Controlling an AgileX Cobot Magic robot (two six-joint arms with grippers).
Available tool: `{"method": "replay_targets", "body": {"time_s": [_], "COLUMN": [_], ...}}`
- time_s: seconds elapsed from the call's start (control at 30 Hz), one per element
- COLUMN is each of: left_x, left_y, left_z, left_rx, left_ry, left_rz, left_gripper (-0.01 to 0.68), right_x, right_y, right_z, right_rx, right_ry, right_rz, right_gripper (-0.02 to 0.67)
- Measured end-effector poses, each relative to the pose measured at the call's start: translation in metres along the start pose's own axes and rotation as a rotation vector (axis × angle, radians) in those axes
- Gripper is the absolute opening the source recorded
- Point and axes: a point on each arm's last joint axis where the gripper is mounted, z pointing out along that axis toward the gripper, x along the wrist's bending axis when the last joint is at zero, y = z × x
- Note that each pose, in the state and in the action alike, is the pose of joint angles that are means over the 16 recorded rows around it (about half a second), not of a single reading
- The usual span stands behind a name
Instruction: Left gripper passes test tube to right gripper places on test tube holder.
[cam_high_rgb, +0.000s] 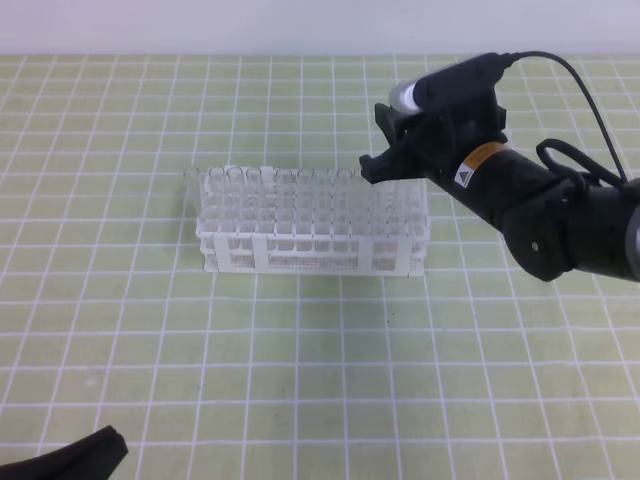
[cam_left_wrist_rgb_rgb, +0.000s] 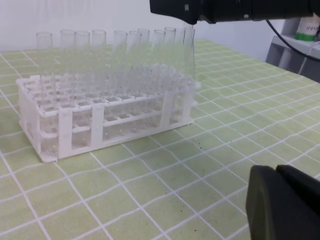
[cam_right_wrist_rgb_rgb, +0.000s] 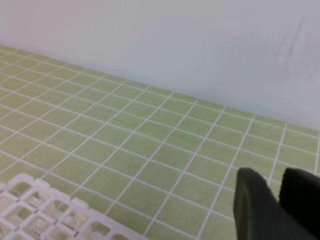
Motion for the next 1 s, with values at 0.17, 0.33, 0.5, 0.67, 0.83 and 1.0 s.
{"method": "replay_targets", "body": {"time_s": [0.17, 0.33, 0.5, 0.67, 0.83, 1.0], "left_x": [0.0, 0.0, 0.0, 0.0, 0.0, 0.0], "left_y": [-0.001, -0.002, -0.002, -0.002, -0.002, -0.001], "left_z": [0.0, 0.0, 0.0, 0.0, 0.0, 0.0], "left_rx": [0.004, 0.005, 0.007, 0.006, 0.007, 0.004], "left_ry": [0.002, 0.003, 0.003, 0.002, 0.002, 0.002], "left_rz": [0.007, 0.01, 0.012, 0.009, 0.012, 0.007], "left_gripper": [-0.002, -0.002, -0.002, -0.002, -0.002, -0.002], "right_x": [0.0, 0.0, 0.0, 0.0, 0.0, 0.0], "right_y": [0.005, 0.01, 0.012, 0.014, 0.019, 0.024], "right_z": [-0.004, -0.007, -0.008, -0.011, -0.014, -0.017], "right_rx": [0.003, 0.007, 0.015, 0.021, 0.02, 0.013], "right_ry": [-0.001, -0.003, -0.004, -0.005, -0.005, -0.006], "right_rz": [-0.001, -0.001, -0.001, -0.002, -0.002, -0.002], "right_gripper": [0.086, 0.086, 0.086, 0.085, 0.085, 0.085]}}
